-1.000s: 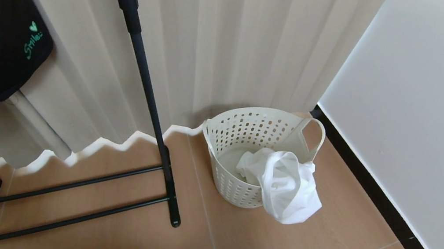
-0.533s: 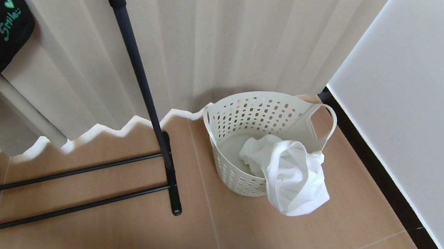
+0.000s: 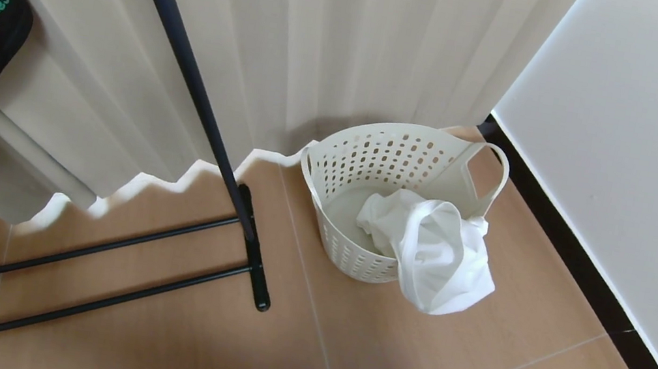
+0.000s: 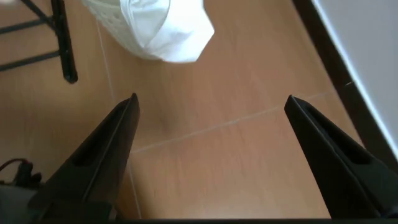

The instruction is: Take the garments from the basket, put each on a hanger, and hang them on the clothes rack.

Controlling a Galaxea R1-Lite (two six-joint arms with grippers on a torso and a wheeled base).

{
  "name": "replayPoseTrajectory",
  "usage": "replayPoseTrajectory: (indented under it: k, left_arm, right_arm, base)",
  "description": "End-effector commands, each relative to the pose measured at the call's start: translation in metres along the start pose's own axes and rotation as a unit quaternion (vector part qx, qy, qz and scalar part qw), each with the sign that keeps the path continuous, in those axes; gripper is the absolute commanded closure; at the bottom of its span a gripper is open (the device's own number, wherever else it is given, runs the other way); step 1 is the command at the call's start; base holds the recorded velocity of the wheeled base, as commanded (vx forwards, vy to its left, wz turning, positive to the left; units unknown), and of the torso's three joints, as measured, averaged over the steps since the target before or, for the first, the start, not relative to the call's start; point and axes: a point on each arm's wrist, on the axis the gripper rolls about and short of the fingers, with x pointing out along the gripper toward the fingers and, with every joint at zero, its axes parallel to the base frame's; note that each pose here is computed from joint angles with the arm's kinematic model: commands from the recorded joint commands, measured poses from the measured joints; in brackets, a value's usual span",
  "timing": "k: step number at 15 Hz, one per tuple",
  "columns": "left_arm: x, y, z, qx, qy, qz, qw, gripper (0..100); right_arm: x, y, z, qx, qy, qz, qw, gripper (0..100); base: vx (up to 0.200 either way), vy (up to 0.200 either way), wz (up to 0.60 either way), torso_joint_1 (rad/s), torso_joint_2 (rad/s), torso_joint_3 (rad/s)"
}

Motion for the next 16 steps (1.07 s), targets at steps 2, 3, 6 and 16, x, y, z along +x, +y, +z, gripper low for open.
replayPoseTrajectory:
  k: [2,3,6,16]
  left_arm:
    - [0.000,0.000,0.000,-0.001,0.001,0.001,1.0000,0]
    - [0.000,0.000,0.000,0.000,0.001,0.000,1.0000,0]
    - [0.000,0.000,0.000,0.000,0.001,0.000,1.0000,0]
    - [0.000,0.000,0.000,-0.001,0.001,0.001,1.0000,0]
  right_arm:
    - [0.051,0.008,0.064,-0.039,0.142,0.072,0.9865,0]
    - [0.071,0.012,0.079,-0.078,0.167,0.086,0.9791,0]
    - [0.136,0.024,0.116,-0.255,0.192,0.123,0.9398,0]
    - [0.307,0.045,0.152,-0.474,0.159,0.032,0.8652,0]
  base:
    - [0.000,0.000,0.00,0.000,0.00,0.000]
    - [0.000,0.000,0.00,0.000,0.00,0.000]
    - [0.000,0.000,0.00,0.000,0.00,0.000]
    - [0.000,0.000,0.00,0.000,0.00,0.000]
